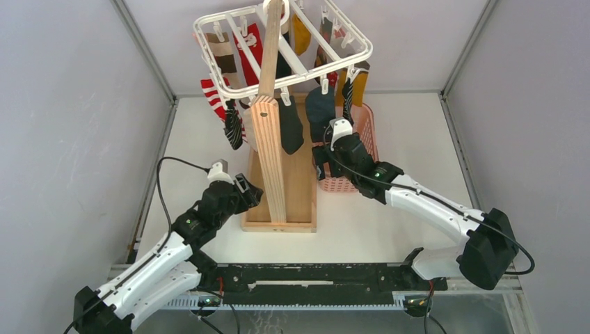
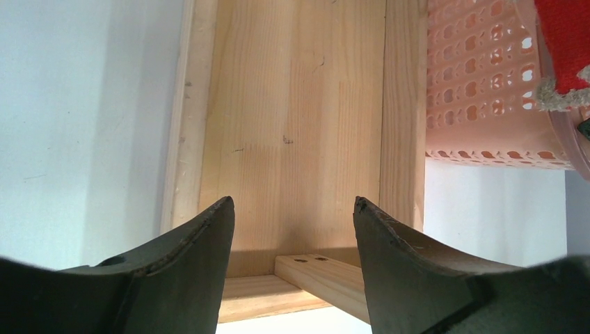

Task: Remove the socks clipped to the hanger
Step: Move the bin to the center of the board.

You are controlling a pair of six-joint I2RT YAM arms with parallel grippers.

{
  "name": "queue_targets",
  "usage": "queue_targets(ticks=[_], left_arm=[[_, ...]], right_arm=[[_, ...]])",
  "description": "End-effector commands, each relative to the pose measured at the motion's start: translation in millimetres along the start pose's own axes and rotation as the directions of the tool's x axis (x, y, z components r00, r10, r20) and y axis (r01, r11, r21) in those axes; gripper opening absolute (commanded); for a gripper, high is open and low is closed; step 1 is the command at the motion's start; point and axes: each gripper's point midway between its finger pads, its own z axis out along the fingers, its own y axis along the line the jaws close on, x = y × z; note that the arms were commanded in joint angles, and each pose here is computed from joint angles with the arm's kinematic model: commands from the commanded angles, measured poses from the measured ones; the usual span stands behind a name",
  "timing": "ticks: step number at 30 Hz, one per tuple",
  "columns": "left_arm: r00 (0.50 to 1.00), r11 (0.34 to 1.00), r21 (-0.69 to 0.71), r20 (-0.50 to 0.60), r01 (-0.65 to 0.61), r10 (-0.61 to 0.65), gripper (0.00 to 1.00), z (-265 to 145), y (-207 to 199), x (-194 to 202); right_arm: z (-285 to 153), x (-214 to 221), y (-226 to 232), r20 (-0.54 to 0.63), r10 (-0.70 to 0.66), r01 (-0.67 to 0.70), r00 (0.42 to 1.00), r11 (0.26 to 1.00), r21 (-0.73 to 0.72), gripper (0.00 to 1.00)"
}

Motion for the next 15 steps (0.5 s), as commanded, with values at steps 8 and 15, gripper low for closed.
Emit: queue_targets(ticks=[8,15], left_arm=[[0.998,0.997,0.072,0.059,-0.005,0.001,0.68,-6.0,-24.2,-21.7],[0.999,0.997,0.072,0.054,-0.003,-0.001,0.68,-5.4,-24.7,-19.1]], right_arm=[[-21.8,-9.7,4.8,0.072,0.049,-0.043,0.996,0.996,-0.082,1.00],[-19.2,-6.8,13.7,0.067,0.029,-0.020,0.997,0.991,-0.130,1.00]])
